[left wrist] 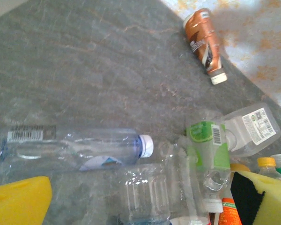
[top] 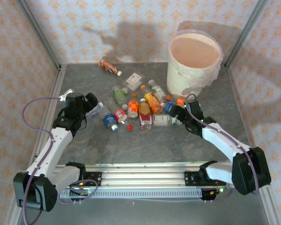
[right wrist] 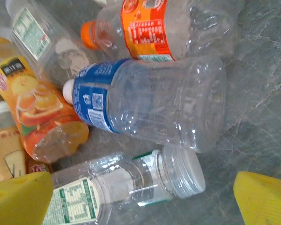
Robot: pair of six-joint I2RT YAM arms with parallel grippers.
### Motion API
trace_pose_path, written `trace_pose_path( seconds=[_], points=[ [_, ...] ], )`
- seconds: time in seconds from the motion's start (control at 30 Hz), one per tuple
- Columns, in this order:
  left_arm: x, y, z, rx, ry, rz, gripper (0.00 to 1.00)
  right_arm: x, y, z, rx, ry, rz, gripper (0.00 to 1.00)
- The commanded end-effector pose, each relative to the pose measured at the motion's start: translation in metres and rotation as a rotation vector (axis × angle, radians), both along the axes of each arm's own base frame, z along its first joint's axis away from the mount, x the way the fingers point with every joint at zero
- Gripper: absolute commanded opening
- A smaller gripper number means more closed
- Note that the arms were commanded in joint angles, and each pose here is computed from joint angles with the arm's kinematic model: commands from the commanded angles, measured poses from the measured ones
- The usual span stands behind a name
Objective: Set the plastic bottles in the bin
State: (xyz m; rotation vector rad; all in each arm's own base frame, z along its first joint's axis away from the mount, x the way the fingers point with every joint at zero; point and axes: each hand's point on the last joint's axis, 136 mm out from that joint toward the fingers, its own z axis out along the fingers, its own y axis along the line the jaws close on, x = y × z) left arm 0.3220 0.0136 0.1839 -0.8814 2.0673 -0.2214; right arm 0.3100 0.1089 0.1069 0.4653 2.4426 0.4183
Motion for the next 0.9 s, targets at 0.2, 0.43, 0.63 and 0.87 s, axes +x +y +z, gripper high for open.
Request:
trace_pose_path(
  seconds=[0.2, 0.43, 0.63, 0.87],
  points=[
    [-0.026, 0.013, -0.021, -0.01, 0.118, 0.114, 1.0, -0.032, 0.044, 0.002, -0.281, -0.02, 0.755, 1.0],
    [-0.027, 0.015, -0.021, -0.016, 0.126, 0.131, 1.0, -0.03, 0.074, -0.009, -0.428, -0.054, 1.147, 0.97],
    [-0.037, 0.018, -0.03, -0.006, 0.157, 0.15, 1.0, -0.013, 0.081, -0.025, -0.588, -0.047, 1.266, 0.99],
    [-0.04, 0.019, -0.034, 0.0, 0.173, 0.154, 1.0, -0.02, 0.091, -0.045, -0.685, -0.02, 1.431, 0.99]
  ],
)
